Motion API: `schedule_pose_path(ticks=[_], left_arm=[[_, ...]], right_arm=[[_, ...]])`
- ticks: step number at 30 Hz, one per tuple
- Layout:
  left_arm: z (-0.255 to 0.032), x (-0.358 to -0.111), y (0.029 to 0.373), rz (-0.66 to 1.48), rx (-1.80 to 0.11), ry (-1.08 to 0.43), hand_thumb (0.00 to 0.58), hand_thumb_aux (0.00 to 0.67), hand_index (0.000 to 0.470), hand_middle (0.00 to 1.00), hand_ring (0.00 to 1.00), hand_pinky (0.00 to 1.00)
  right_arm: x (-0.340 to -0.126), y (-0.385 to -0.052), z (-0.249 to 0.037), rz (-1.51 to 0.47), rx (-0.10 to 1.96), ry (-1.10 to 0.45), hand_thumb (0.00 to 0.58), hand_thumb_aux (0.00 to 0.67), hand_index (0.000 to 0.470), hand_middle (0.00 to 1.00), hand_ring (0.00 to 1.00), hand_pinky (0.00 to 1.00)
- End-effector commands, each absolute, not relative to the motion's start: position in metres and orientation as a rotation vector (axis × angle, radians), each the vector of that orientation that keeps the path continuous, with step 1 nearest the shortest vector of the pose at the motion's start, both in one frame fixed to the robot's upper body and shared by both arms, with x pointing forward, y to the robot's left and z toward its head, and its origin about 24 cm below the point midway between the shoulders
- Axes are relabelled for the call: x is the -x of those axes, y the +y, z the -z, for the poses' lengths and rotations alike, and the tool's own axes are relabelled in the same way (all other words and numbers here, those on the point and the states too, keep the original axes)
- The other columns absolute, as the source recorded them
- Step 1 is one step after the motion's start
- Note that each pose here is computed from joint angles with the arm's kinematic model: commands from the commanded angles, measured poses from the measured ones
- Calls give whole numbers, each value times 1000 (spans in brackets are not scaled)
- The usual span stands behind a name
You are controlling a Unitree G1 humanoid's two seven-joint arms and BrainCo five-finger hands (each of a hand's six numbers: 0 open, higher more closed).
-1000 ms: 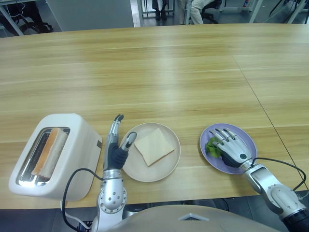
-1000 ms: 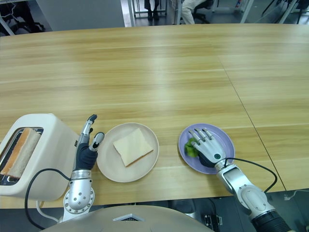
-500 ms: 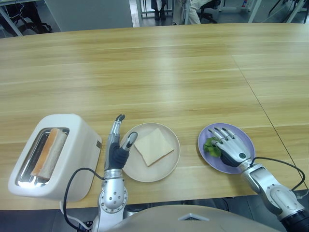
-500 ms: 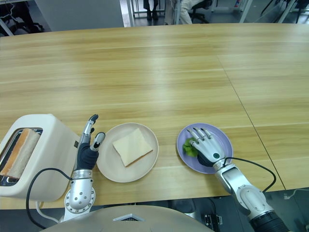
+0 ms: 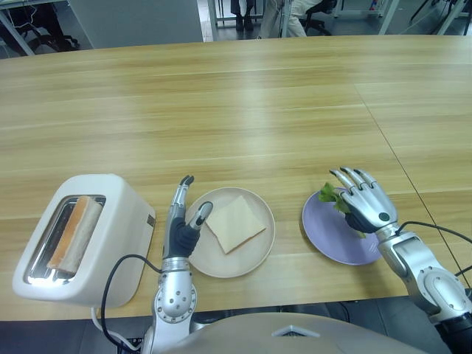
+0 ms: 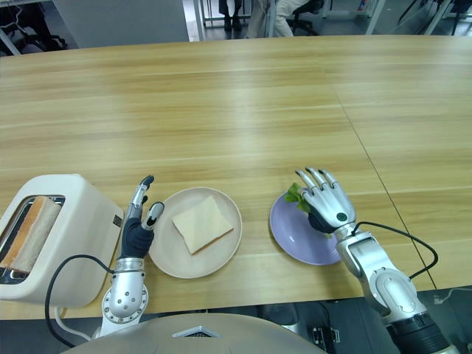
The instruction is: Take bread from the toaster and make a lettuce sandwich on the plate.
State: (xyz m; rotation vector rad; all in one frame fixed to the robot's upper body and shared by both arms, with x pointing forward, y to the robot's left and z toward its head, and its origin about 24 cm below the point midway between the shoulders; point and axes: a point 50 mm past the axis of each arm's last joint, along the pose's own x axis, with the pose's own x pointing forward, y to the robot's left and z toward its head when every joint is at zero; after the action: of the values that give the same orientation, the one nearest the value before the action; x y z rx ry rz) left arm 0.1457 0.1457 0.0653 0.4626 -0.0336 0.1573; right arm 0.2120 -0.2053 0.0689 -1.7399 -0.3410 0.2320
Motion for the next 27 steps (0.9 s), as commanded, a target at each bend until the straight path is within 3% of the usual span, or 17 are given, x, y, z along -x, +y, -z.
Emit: schedule_pose_path(ticks=[1,27], left_arm=[[-62,-147,145,-150,-457,-22,0,0,0,0,0,0],[-56,-170,150,-128,-449,-39,0,0,0,0,0,0]], right_arm=[[-216,-195,-76,-227,1712,-381,580,670,460,0,0,0],[-224,-121,-65,-312,1472,-511,580,670,460,0,0,0]])
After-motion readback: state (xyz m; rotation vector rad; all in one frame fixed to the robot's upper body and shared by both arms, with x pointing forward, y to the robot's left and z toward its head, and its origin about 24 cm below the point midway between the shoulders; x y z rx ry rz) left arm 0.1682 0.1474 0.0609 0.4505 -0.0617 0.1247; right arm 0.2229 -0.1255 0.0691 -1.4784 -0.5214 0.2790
